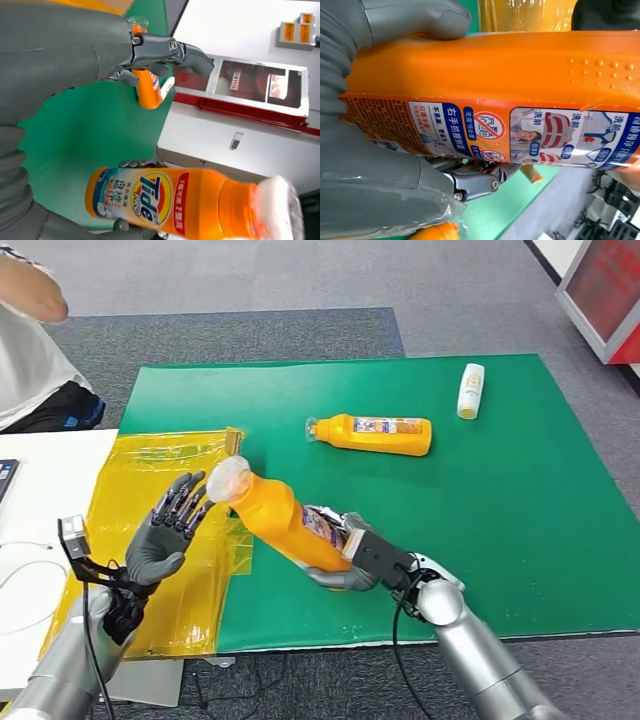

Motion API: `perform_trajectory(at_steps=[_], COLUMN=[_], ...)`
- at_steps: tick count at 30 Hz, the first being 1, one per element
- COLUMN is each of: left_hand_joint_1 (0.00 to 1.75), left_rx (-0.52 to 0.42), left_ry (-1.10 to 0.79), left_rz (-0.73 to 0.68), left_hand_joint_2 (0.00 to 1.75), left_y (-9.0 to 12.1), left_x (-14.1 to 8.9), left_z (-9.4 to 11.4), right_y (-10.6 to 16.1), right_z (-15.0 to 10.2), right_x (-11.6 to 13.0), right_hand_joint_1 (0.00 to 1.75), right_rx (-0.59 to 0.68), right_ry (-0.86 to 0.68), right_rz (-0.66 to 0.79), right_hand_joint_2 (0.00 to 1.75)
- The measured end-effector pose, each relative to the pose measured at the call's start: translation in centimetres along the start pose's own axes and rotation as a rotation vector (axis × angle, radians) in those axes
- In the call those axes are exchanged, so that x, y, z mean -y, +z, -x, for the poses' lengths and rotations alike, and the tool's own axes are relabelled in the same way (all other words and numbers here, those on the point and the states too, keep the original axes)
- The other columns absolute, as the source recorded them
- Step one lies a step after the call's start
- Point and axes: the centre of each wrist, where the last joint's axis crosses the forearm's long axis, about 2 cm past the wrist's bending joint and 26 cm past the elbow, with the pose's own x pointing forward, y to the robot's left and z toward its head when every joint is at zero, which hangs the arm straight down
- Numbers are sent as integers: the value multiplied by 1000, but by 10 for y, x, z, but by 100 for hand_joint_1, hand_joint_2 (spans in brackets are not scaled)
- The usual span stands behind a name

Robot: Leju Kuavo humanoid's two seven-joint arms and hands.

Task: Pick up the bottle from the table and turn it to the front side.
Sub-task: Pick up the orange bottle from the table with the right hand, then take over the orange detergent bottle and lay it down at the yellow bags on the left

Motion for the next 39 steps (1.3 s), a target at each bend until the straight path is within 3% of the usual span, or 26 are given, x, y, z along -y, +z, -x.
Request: perform_trajectory(at_steps=[12, 24, 29, 39], left_hand_joint_1=[0, 0, 0, 0], left_rx=[-53, -89, -88, -90], left_ry=[-25, -26, -32, -40], left_rz=[90, 215, 233, 222], left_hand_joint_2=[175, 175, 175, 175], left_y=[-29, -63, -72, -76], left_x=[-5, 2, 3, 4], left_z=[-10, -16, -19, -19], right_y=[-27, -45, -47, -53], right_z=[-13, -12, -10, -12], right_x=[-26, -27, -29, -36], right_hand_joint_1=[175, 175, 175, 175], right_rx=[2, -28, -56, -106], right_ry=[150, 171, 186, 401], right_rz=[-50, -47, -34, 31], right_hand_joint_2=[175, 175, 175, 175])
